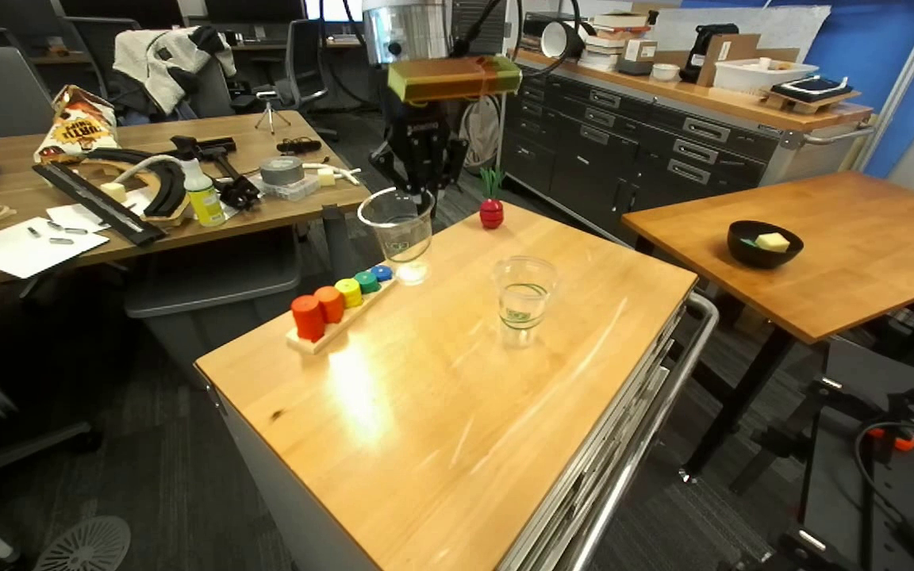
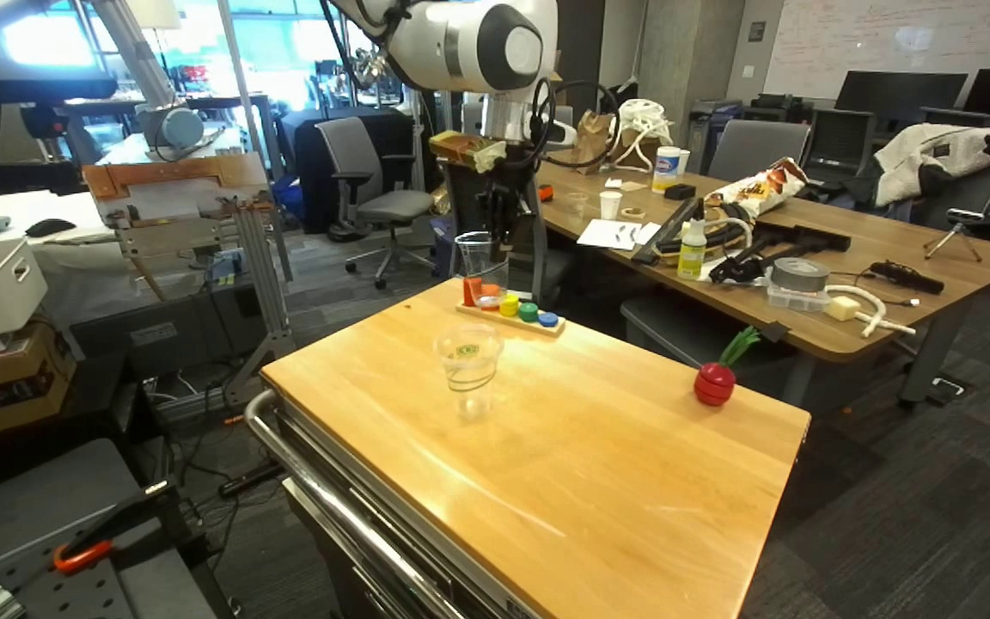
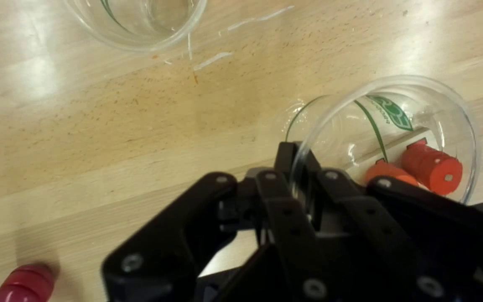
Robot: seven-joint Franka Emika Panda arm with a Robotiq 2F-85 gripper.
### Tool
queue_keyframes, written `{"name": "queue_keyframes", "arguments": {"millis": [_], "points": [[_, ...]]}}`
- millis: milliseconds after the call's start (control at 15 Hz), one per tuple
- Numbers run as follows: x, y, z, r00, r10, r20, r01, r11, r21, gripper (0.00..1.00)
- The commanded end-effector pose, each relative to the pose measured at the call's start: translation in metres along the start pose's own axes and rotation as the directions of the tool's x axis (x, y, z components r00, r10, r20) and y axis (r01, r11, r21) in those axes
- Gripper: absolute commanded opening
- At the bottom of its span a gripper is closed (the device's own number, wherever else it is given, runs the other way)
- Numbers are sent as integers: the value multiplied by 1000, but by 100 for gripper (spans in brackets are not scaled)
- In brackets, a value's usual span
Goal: Stack the clear cups
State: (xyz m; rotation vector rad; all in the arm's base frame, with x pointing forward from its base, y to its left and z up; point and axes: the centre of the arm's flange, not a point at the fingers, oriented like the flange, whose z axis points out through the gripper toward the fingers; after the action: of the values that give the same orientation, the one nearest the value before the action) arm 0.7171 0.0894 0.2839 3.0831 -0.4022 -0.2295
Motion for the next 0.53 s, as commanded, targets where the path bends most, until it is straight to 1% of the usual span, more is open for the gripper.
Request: {"name": "queue_keyframes", "arguments": {"millis": [0, 200, 333, 467], "points": [[-51, 23, -63, 999, 15, -45, -13, 1000, 26, 1], [-85, 32, -91, 996, 18, -84, -14, 999, 45, 1], [-102, 42, -96, 995, 28, -92, -24, 999, 45, 1], [-114, 53, -90, 996, 49, -79, -45, 998, 45, 1]]}}
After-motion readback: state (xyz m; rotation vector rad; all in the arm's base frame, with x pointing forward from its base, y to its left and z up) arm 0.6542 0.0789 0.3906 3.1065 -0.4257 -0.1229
